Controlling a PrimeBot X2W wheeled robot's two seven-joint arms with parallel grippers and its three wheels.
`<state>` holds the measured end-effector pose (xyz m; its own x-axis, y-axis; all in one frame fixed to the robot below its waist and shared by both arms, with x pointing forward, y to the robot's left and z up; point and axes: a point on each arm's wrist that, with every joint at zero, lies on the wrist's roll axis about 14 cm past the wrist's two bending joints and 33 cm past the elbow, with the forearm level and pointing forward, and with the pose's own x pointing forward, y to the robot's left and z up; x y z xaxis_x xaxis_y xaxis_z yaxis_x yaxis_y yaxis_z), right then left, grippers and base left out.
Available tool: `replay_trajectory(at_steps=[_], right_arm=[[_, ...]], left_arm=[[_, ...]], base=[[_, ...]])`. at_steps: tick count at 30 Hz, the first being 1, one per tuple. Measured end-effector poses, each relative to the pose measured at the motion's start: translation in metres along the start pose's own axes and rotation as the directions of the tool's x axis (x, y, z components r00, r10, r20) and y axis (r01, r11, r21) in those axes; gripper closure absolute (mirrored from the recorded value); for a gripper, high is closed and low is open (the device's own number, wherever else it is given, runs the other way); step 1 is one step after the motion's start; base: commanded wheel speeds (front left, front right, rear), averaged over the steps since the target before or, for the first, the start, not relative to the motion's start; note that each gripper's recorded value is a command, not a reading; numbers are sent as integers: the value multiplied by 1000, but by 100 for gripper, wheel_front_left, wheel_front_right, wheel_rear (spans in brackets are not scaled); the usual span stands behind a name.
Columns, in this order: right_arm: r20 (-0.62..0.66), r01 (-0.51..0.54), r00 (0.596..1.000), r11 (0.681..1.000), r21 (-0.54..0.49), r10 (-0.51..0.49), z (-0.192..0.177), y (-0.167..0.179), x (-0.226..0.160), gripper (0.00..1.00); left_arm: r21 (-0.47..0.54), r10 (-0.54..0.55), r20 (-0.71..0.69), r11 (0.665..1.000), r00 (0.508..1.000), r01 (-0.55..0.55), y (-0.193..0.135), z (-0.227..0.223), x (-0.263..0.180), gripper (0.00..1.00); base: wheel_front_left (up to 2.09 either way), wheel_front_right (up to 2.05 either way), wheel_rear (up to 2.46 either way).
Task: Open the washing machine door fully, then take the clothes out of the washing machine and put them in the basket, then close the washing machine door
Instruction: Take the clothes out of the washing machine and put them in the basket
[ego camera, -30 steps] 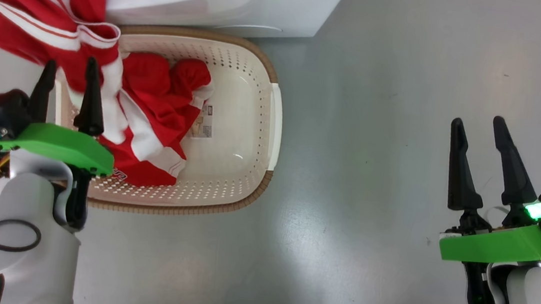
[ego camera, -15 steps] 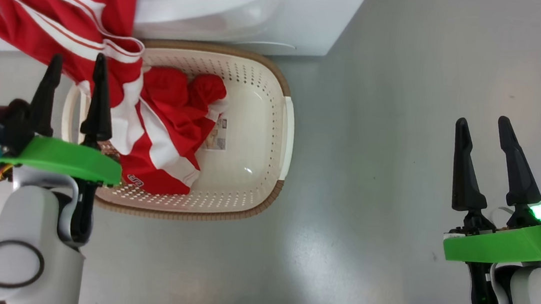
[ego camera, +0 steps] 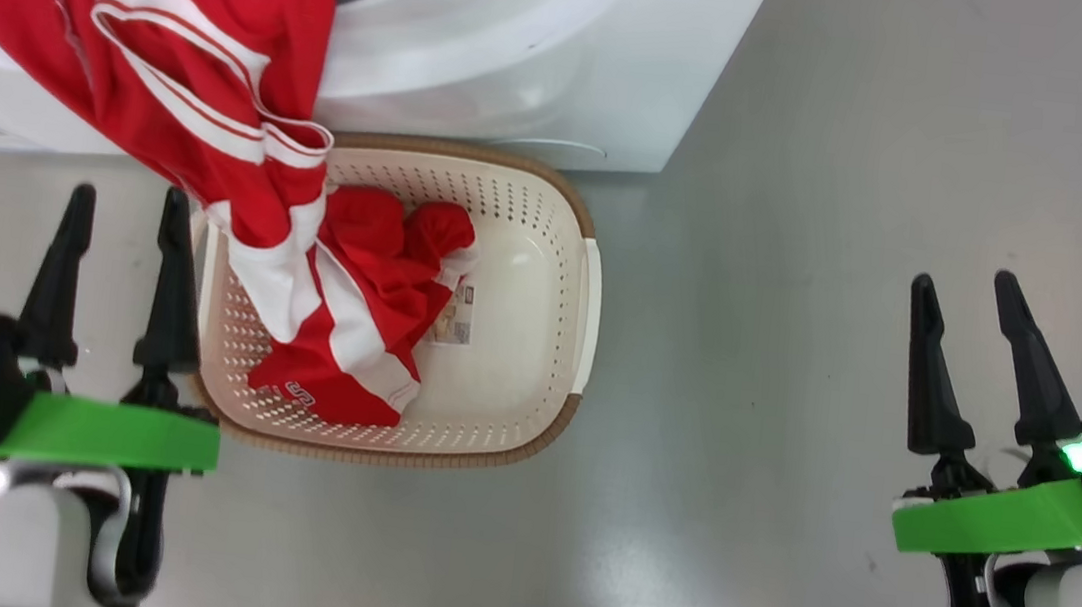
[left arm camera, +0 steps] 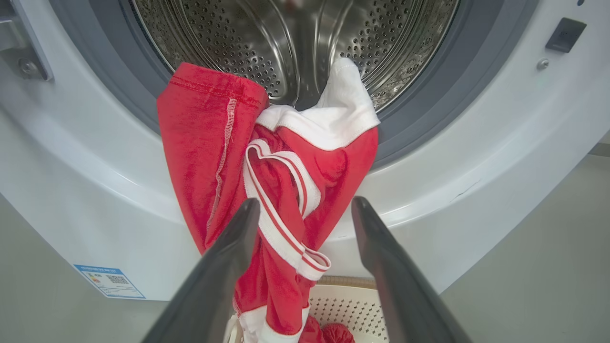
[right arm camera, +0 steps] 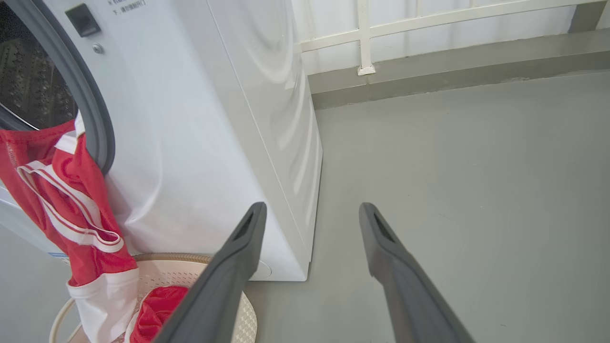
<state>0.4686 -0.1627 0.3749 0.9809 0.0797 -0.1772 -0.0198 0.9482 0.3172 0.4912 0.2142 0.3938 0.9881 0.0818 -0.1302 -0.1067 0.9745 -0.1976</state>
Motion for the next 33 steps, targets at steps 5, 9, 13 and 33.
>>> replay_trajectory(at_steps=[5, 9, 13, 33], right_arm=[[-3, -4, 1000, 1000, -6, 4, 3, 1, -8, 0], [2, -12, 1000, 1000, -7, 12, 6, 5, -12, 0], [13, -16, 1000, 1000, -10, 16, 11, 6, -13, 0], [-11, -7, 1000, 1000, -8, 7, 1, 2, -11, 0]], left_arm=[[12, 5, 22, 1000, 1000, -6, 4, 12, -20, 0], [16, 4, 31, 1000, 1000, -5, 3, 17, -36, 0], [7, 11, 25, 1000, 1000, -11, 2, 17, -47, 0], [11, -15, 103, 1000, 995, 14, -7, 38, -15, 0]], base=[[0, 0, 0], [0, 0, 0], [0, 0, 0], [0, 0, 0]])
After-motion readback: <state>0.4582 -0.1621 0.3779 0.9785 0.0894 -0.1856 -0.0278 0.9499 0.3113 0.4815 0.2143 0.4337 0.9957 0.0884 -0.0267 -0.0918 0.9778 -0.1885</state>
